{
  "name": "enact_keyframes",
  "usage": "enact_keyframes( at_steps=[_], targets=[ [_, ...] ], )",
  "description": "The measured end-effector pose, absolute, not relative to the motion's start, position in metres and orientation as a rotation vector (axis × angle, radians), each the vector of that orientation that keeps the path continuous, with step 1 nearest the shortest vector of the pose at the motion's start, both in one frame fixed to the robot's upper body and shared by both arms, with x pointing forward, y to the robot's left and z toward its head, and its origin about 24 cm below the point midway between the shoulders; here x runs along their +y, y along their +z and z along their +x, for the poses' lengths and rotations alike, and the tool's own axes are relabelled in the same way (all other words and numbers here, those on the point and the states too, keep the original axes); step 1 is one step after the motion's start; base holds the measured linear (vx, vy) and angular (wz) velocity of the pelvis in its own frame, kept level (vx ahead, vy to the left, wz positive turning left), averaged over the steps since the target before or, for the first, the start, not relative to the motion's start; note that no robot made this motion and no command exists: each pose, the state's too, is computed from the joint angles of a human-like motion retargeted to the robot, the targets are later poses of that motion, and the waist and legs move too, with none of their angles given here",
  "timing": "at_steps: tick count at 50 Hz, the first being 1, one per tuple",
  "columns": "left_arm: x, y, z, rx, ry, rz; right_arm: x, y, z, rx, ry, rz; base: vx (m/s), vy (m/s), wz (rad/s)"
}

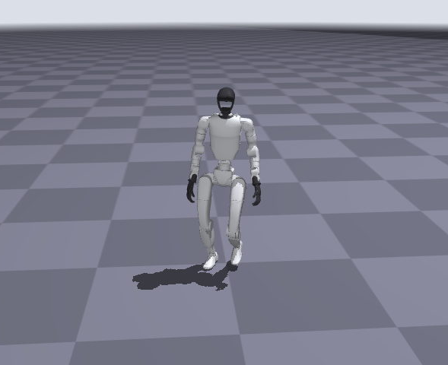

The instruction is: Walk

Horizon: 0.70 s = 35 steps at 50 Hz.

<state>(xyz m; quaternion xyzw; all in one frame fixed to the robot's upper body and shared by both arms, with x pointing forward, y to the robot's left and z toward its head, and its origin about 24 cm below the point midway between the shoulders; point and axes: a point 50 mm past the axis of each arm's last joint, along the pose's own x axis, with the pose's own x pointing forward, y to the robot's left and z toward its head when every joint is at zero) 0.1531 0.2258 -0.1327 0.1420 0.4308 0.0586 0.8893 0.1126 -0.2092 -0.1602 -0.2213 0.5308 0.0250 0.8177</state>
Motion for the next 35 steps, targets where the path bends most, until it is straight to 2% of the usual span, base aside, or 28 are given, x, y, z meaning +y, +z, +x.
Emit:
enact_keyframes(
  at_steps=[5,10,17,22,28,35],
  targets=[
    [0.206,-0.17,0.069,1.255,-0.035,0.346,-0.208,-0.136,0.169,0.911,0.016,-0.481,0.58,-0.02,0.29],
    [0.191,-0.18,-0.007,1.522,-0.189,0.331,-0.214,-0.111,0.206,0.746,-0.014,-0.486,0.63,0.02,0.53],
    [0.182,-0.178,-0.05,1.675,-0.3,0.293,-0.216,-0.107,0.21,0.719,-0.02,-0.468,0.63,0.02,0.47],
    [0.189,-0.18,-0.02,1.593,-0.305,0.341,-0.21,-0.124,0.189,0.835,0.035,-0.456,0.61,-0.01,0.57],
    [0.206,-0.17,0.074,1.285,-0.174,0.424,-0.207,-0.149,0.148,1.03,0.098,-0.462,0.57,-0.07,0.94],
    [0.222,-0.122,0.183,0.831,-0.034,0.466,-0.209,-0.167,0.092,1.237,0.079,-0.438,0.49,-0.1,1.22]
  ],
)
